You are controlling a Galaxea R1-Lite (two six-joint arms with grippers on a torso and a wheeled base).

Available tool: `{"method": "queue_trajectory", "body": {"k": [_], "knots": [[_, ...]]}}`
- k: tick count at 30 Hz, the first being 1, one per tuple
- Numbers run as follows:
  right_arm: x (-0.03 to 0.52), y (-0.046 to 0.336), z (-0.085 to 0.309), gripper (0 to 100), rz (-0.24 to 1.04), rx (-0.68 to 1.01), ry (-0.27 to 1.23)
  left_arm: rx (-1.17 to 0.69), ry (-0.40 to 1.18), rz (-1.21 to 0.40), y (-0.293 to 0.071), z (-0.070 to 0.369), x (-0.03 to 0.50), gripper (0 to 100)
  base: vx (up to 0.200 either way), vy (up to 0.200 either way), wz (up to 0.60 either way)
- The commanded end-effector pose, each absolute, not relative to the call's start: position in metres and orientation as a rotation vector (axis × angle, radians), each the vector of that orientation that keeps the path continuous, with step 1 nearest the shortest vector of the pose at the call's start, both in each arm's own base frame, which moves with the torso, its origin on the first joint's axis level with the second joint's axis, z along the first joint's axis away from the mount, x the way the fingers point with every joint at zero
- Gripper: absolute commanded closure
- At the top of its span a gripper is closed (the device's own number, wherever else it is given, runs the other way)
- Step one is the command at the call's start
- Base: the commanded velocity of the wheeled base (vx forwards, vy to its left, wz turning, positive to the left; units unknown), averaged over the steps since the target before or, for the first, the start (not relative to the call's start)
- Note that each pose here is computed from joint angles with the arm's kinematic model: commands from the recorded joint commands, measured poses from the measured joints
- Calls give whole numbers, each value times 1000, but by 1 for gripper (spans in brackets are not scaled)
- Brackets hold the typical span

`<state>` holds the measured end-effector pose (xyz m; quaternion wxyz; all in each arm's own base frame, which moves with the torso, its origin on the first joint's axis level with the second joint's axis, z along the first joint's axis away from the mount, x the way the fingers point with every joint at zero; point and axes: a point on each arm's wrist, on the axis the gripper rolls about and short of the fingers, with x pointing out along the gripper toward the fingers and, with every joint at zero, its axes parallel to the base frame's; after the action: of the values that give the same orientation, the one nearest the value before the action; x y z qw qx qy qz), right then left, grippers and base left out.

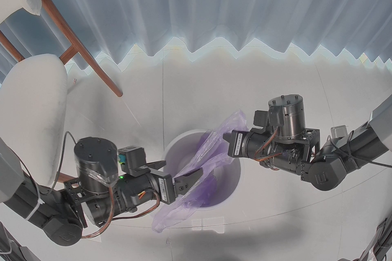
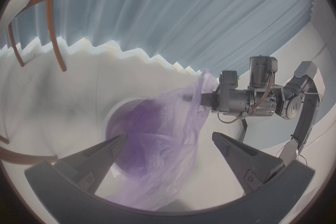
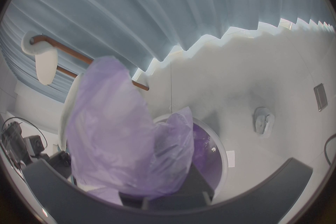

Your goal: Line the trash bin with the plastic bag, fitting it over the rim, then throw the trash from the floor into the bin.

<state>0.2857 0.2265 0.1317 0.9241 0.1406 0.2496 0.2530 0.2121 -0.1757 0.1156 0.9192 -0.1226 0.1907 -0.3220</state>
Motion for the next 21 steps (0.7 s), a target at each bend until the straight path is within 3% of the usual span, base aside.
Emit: {"method": "queue_trajectory", "body": {"k": [1,14,21], "knots": [[278,215,116,100,522,261,544,-255,420,-586,-142,112,197,0,0,0,0],[277,216,111,100,527,260,534,-179,600,-485,-113,69,182,0,0,0,0],[276,216,113,100,529,264,529,-191,548,-485,-124,53,206,0,0,0,0]]}}
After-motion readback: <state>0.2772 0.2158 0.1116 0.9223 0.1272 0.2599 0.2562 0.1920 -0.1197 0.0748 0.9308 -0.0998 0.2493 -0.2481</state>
